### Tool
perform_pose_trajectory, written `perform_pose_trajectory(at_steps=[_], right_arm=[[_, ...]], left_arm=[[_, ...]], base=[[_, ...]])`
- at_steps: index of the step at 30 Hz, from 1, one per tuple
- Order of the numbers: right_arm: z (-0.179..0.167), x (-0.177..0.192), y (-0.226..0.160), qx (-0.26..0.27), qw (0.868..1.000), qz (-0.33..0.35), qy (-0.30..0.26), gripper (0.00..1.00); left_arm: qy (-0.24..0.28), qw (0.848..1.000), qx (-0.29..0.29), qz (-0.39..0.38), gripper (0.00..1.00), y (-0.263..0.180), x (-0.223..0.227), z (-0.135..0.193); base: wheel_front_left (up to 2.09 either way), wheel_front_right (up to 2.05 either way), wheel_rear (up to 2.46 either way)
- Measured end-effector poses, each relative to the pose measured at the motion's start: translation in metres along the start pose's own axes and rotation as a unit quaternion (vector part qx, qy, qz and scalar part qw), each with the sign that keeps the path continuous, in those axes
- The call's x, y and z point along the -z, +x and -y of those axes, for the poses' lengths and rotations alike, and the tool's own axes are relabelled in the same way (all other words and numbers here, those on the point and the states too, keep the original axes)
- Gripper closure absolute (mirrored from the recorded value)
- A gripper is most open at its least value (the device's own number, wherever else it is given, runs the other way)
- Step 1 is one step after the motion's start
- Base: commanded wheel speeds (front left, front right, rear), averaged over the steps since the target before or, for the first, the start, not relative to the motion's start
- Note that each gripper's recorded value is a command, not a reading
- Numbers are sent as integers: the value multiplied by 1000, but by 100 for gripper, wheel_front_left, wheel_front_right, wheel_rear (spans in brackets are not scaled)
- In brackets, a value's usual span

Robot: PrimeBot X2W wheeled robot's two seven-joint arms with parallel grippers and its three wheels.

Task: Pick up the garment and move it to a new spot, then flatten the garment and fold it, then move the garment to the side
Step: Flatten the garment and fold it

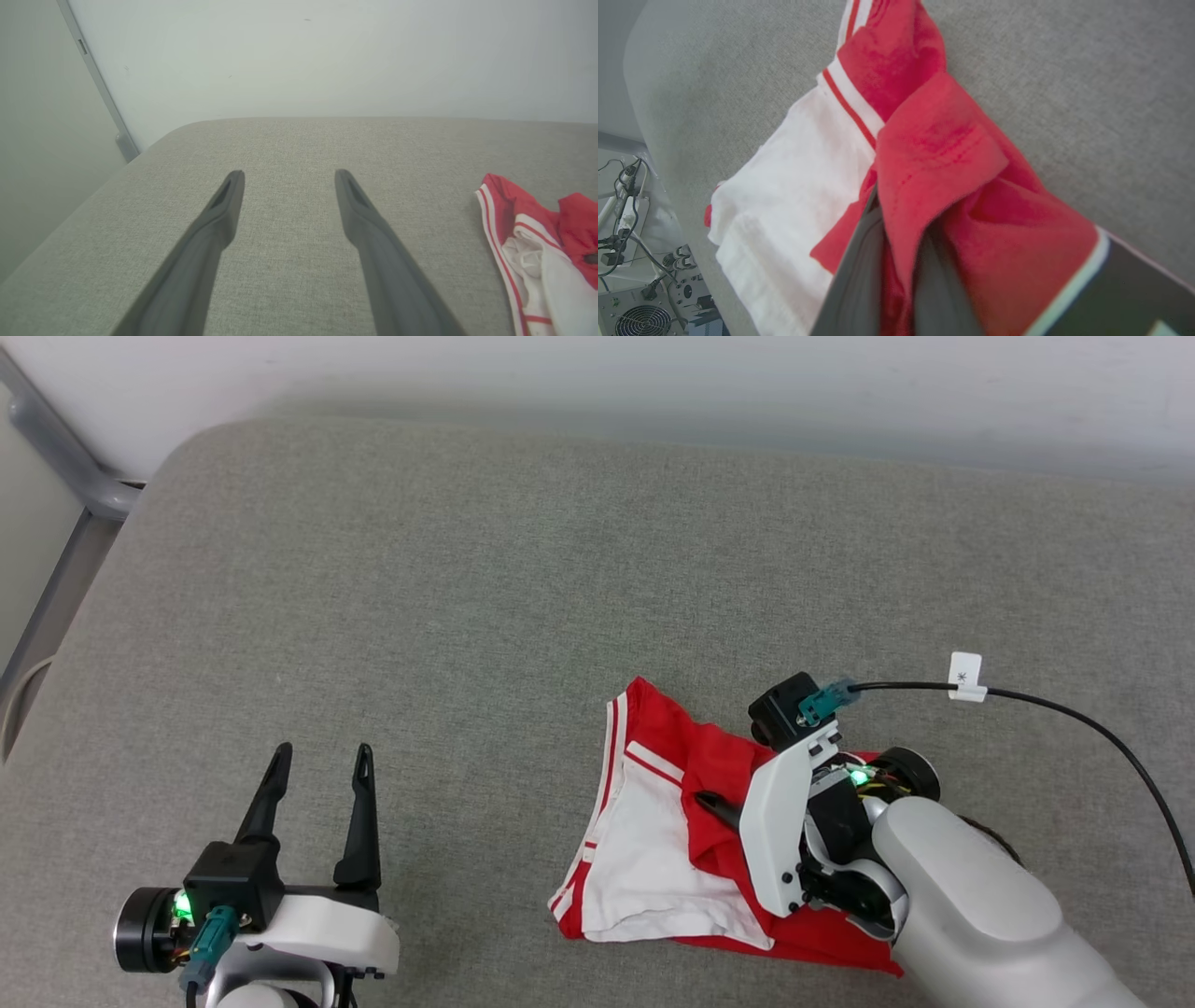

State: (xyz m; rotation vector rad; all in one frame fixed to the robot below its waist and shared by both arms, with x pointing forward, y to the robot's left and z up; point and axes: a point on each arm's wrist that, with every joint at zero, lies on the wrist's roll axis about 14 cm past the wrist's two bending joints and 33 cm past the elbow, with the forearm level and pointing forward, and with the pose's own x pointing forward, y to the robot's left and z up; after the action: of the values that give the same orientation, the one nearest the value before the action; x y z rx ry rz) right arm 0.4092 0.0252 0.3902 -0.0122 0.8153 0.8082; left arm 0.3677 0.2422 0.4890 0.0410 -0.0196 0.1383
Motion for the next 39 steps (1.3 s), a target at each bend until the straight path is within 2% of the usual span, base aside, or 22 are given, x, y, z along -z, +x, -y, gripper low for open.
perform_pose_trajectory(at_steps=[3, 4, 5, 6, 11, 16, 21, 30, 36, 39], right_arm=[[-1, -1, 0, 0, 1000, 17, 4, 100], [-2, -3, -1, 0, 1000, 25, 1, 93], [-3, -7, -3, 0, 999, 37, 2, 44], [-2, -11, -6, 2, 999, 51, 1, 0], [7, -39, -30, 23, 990, 131, -40, 0], [20, -72, -70, 52, 968, 237, -63, 0], [53, -85, -119, 120, 936, 322, -80, 0], [87, -80, -202, 246, 860, 433, -110, 0], [87, -57, -236, 304, 826, 468, -81, 0], [81, -44, -243, 318, 819, 474, -69, 0]], left_arm=[[-1, 1000, 0, 2, 0, 0, -1, 0], [-2, 1000, 0, 3, 0, 0, -2, 0], [-1, 1000, 0, 4, 0, 0, -3, 0], [-1, 1000, 0, 5, 0, 0, -3, 0], [-1, 1000, 8, 14, 0, -4, -9, 5], [-3, 1000, 19, 19, 0, -8, -12, 12], [-6, 999, 33, 29, 0, -8, -18, 22], [-6, 998, 54, 42, 0, -9, -26, 38], [-8, 997, 62, 50, 0, -12, -31, 44], [-9, 997, 65, 50, 0, -14, -31, 46]], base=[[0, 0, 0], [0, 0, 0], [0, 0, 0], [0, 0, 0], [0, 0, 0], [0, 0, 0], [0, 0, 0], [0, 0, 0], [0, 0, 0], [0, 0, 0]])
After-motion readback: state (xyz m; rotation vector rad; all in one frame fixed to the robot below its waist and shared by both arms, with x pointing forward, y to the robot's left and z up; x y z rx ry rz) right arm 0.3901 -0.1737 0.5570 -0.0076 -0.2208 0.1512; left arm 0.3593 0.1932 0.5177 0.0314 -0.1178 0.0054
